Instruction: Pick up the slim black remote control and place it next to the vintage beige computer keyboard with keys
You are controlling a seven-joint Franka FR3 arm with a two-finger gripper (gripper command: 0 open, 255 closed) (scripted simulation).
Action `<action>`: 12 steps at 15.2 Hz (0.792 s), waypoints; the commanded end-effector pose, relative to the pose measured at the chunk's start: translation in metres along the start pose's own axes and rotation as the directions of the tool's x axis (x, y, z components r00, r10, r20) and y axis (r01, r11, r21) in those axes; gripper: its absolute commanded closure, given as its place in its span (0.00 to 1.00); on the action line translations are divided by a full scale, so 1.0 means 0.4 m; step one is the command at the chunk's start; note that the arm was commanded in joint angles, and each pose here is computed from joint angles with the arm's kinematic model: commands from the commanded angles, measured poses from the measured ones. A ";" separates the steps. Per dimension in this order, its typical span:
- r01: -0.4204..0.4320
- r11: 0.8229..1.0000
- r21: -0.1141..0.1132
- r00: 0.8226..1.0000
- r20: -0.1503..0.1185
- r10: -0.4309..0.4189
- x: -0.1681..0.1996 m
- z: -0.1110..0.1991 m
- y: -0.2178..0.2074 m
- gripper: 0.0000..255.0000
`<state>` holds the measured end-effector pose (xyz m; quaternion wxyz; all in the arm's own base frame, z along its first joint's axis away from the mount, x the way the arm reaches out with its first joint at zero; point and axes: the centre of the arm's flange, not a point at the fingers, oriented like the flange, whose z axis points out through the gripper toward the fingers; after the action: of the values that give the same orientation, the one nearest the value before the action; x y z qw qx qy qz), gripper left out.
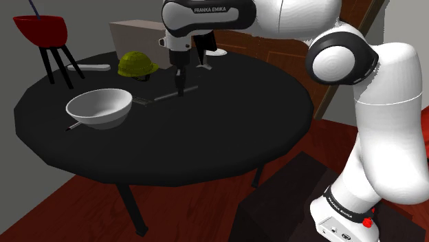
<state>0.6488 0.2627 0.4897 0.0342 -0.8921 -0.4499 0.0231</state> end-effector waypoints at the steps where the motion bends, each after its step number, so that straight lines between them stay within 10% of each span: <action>1: 0.000 1.000 0.000 1.000 -0.001 0.000 0.003 0.028 0.003 1.00; 12: 0.000 1.000 0.000 1.000 -0.001 0.000 0.004 0.103 0.010 1.00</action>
<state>0.6498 0.2629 0.4488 0.0339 -0.8923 -0.4497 0.0223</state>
